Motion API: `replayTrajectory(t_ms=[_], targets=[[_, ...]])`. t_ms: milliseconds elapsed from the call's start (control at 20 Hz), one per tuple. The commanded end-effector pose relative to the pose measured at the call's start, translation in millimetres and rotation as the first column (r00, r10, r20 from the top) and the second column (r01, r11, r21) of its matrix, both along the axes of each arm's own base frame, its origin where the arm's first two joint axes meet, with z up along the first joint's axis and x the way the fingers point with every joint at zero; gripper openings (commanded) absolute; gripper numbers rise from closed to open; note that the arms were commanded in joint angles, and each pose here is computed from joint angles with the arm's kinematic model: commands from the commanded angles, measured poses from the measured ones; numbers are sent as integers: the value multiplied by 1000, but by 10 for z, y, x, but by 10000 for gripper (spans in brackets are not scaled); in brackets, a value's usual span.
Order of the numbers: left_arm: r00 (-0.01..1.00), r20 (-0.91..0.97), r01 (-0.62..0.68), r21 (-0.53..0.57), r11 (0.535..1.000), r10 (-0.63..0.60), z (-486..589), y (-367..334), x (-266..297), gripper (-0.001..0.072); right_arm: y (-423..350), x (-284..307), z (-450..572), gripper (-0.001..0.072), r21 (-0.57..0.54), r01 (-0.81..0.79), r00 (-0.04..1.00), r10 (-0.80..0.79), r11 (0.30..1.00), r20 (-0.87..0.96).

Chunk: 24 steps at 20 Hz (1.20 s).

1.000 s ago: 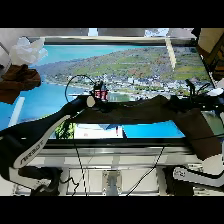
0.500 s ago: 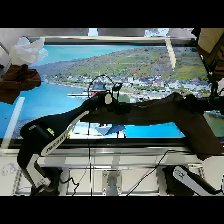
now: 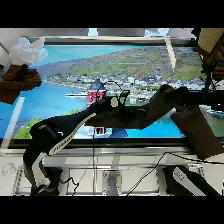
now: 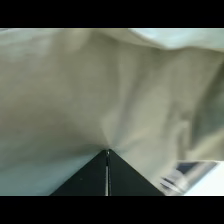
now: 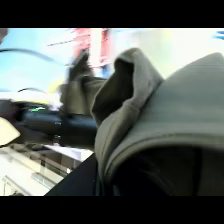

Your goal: Fold the shirts.

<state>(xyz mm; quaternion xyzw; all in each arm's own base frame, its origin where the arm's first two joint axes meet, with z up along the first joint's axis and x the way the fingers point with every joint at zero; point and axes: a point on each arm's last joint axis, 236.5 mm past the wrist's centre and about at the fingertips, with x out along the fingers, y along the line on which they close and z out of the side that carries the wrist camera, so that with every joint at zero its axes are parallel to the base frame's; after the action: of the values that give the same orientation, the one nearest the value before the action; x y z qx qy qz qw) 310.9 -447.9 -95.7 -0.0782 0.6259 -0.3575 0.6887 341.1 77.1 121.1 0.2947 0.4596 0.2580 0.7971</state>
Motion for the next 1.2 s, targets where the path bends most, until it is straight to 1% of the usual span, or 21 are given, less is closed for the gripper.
replayTrajectory(t_ms=[0, 100, 150, 200, 250, 300, 350, 400, 450, 500, 550, 600, 750, 850, 1000, 1150], targets=[[999, 7, 33, -118, 992, -33, 306, -281, -32, 8, 397, 75, 126, 30, 29, -55, 996, 53, 998, 65], [997, 26, 71, -149, 986, -68, 423, -418, -114, 9, 576, 53, 188, 30, 56, -90, 993, 85, 994, 79], [994, 39, 109, -176, 978, -104, 498, -507, -199, 9, 658, 27, 206, 30, 65, -110, 991, 104, 992, 81], [985, 70, 169, -173, 970, -159, 544, -527, -252, 8, 710, 6, 208, 30, 66, -124, 990, 119, 990, 81], [970, 116, 228, -106, 968, -215, 518, -425, -214, 8, 771, -22, 208, 30, 67, -142, 987, 137, 988, 81], [958, 160, 231, 52, 971, -237, 396, -127, -5, 8, 832, -50, 209, 30, 67, -159, 985, 153, 985, 81], [952, 195, 184, 255, 949, -237, 275, 319, 279, 8, 893, -78, 209, 30, 67, -176, 982, 171, 982, 81], [938, 232, 117, 490, 864, -259, 238, 932, 604, 9, 966, -114, 209, 30, 67, -197, 978, 191, 978, 80], [919, 256, 47, 683, 729, -299, 329, 1542, 895, 9, 1032, -118, 214, 29, 68, -203, 977, 197, 977, 84], [903, 276, -45, 823, 567, -330, 550, 2141, 1181, 10, 1105, -119, 218, 29, 65, -210, 975, 204, 976, 92], [894, 305, -137, 883, 449, -327, 795, 2595, 1394, 10, 1191, -114, 228, 29, 61, -217, 972, 210, 974, 106], [896, 357, -233, 884, 406, -263, 1001, 2929, 1530, 10, 1281, -117, 233, 29, 58, -226, 969, 218, 973, 117], [883, 466, -408, 823, 396, -58, 1460, 3700, 1692, 10, 1612, -162, 212, 28, 41, -267, 955, 258, 963, 148], [861, 506, -487, 789, 374, 52, 1731, 4171, 1671, 10, 1869, -176, 144, 28, 40, -287, 948, 278, 957, 154], [823, 545, -564, 753, 339, 159, 2044, 4647, 1555, 10, 2264, -184, -113, 27, 45, -305, 947, 298, 951, 120], [789, 583, -613, 719, 329, 196, 2284, 4828, 1477, 10, 2740, -256, -428, 27, 91, -325, 945, 320, 941, 66]])
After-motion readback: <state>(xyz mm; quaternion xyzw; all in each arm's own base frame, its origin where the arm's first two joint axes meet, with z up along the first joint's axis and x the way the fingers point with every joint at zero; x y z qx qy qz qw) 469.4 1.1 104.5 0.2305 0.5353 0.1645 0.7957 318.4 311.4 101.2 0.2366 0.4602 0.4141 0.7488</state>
